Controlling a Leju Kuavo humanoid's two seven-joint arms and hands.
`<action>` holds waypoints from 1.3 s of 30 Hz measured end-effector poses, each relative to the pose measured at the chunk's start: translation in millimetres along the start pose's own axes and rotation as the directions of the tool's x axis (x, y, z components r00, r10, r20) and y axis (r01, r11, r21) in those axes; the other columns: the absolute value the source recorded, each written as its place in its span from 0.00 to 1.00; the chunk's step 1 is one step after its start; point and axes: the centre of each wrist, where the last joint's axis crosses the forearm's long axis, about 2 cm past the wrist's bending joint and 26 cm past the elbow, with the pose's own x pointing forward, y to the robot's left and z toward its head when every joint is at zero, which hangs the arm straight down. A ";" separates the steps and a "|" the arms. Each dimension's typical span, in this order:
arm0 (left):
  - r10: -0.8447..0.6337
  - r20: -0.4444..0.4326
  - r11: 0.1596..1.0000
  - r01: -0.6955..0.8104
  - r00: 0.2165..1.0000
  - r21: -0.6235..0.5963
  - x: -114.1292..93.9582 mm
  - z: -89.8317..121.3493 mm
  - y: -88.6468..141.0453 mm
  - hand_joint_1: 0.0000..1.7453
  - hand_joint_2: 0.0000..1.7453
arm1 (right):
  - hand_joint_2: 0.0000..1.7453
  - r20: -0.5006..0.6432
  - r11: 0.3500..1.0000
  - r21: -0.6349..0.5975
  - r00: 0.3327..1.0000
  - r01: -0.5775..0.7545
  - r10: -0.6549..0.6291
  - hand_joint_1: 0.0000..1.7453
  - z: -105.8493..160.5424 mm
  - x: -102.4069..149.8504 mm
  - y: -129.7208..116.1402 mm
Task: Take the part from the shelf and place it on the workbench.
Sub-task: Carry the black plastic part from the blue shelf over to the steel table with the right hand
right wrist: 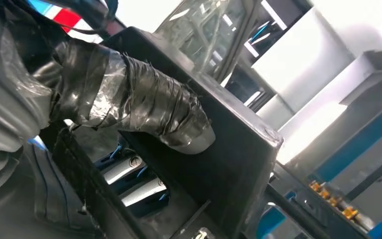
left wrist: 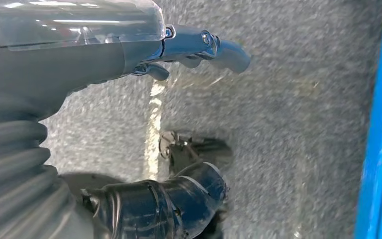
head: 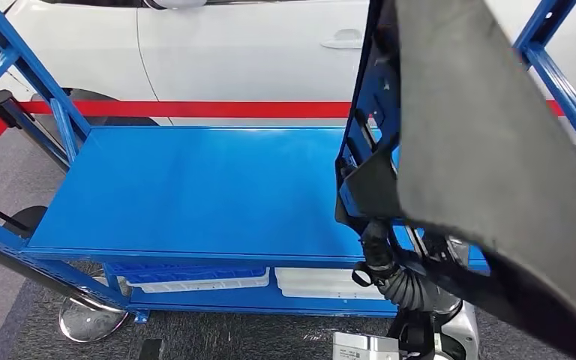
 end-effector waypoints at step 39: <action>-0.060 0.045 0.998 0.061 0.997 -0.020 2.5 -0.7 -0.7 0.00 1.00 | 1.00 -0.009 0.996 -0.016 0.996 0.085 -0.086 1.00 -11.9 -4.1 -2.5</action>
